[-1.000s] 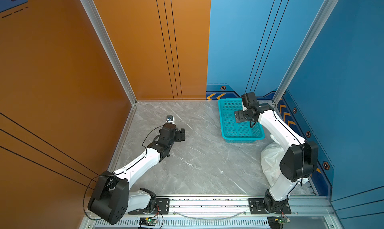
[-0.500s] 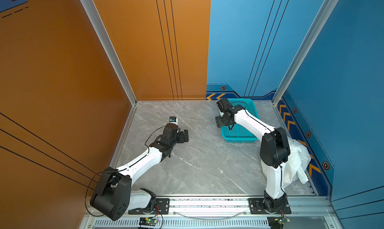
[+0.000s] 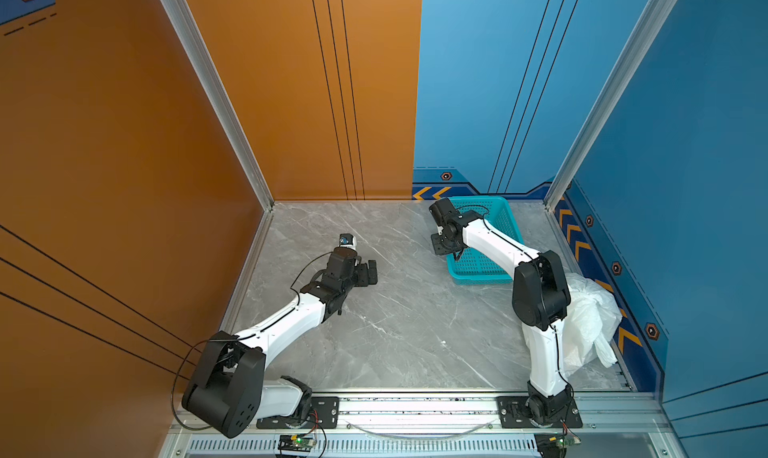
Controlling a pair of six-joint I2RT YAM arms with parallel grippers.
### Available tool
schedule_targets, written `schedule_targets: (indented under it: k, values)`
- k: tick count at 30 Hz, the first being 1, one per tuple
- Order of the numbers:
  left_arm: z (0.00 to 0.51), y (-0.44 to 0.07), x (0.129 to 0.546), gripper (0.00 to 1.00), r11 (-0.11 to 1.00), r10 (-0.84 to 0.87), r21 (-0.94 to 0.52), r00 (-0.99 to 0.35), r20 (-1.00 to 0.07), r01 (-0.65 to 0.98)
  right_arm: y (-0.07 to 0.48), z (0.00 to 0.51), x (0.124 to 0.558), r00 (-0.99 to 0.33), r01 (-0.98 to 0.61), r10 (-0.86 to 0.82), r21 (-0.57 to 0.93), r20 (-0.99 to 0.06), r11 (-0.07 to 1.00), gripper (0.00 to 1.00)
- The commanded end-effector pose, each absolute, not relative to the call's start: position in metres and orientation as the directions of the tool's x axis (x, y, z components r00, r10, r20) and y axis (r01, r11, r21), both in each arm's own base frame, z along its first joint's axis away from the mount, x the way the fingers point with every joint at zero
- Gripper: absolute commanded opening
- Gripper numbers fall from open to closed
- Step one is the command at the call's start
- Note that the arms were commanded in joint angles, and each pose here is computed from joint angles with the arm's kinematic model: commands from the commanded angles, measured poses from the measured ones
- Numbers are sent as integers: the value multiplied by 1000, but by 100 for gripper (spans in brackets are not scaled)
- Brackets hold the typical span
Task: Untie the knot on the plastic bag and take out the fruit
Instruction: 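Drag the teal basket with the right gripper farther from the robot, release it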
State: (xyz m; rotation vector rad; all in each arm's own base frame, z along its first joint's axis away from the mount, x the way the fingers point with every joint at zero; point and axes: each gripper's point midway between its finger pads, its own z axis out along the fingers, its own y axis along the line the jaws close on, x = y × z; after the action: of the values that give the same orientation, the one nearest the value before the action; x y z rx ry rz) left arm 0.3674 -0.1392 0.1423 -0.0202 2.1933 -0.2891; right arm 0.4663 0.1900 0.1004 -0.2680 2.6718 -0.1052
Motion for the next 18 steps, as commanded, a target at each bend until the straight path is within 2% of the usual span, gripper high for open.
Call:
schedule_targets:
  k: [1, 6, 18]
  values:
    - [154, -143, 374, 98, 970, -140, -229, -578, -804, 85, 175, 105, 475, -878, -146, -191, -134, -438, 980, 16]
    - [155, -143, 374, 98, 970, -139, -229, -578, -804, 85, 147, 100, 484, -887, -122, -181, -163, -425, 979, 10]
    - [154, -147, 379, 98, 970, -119, -221, -593, -797, 103, 51, 82, 517, -915, 0, -87, -216, -395, 976, 8]
